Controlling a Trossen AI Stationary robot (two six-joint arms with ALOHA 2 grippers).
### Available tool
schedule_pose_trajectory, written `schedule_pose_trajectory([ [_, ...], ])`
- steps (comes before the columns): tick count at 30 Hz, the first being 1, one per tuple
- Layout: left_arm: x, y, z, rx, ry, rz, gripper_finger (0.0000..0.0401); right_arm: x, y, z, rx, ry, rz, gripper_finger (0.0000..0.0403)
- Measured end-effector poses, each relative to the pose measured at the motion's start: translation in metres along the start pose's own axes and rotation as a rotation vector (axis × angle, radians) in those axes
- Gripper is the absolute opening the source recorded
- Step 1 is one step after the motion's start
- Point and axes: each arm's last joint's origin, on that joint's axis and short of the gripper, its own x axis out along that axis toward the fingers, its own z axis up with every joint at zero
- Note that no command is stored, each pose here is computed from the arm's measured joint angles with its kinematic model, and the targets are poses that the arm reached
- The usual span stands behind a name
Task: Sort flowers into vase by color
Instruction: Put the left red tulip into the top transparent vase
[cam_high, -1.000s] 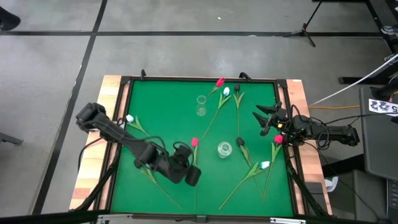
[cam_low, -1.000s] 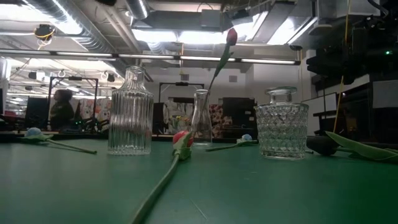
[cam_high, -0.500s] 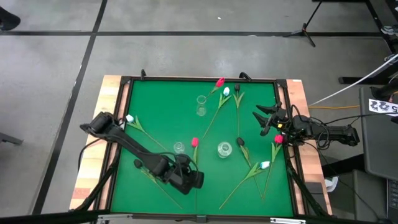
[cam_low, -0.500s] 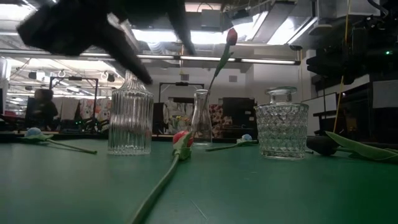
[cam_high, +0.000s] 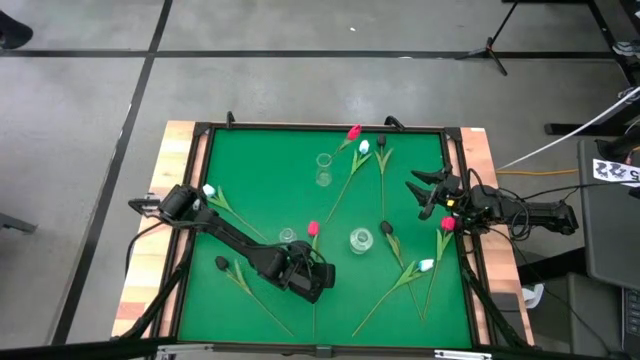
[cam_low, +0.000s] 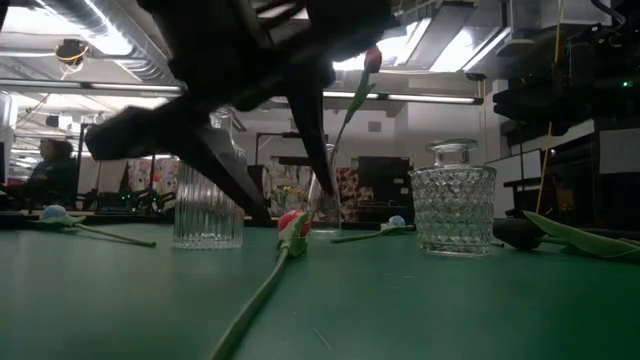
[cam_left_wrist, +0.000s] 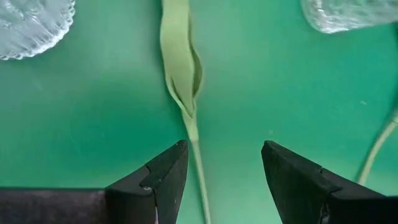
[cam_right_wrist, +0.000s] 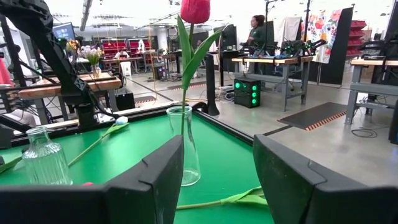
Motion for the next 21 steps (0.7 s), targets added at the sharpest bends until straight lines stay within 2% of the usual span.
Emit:
schedule_pose_trajectory([
  [6, 0.000, 0.002, 0.003, -0.024, -0.026, 0.017, 0.0197, 0.000, 0.000, 0.000, 0.000, 0.000, 0.000, 0.0193],
  [21, 0.021, 0.004, -0.005, -0.043, -0.031, 0.009, 0.0127, 0.000, 0.000, 0.000, 0.000, 0.000, 0.001, 0.0193],
])
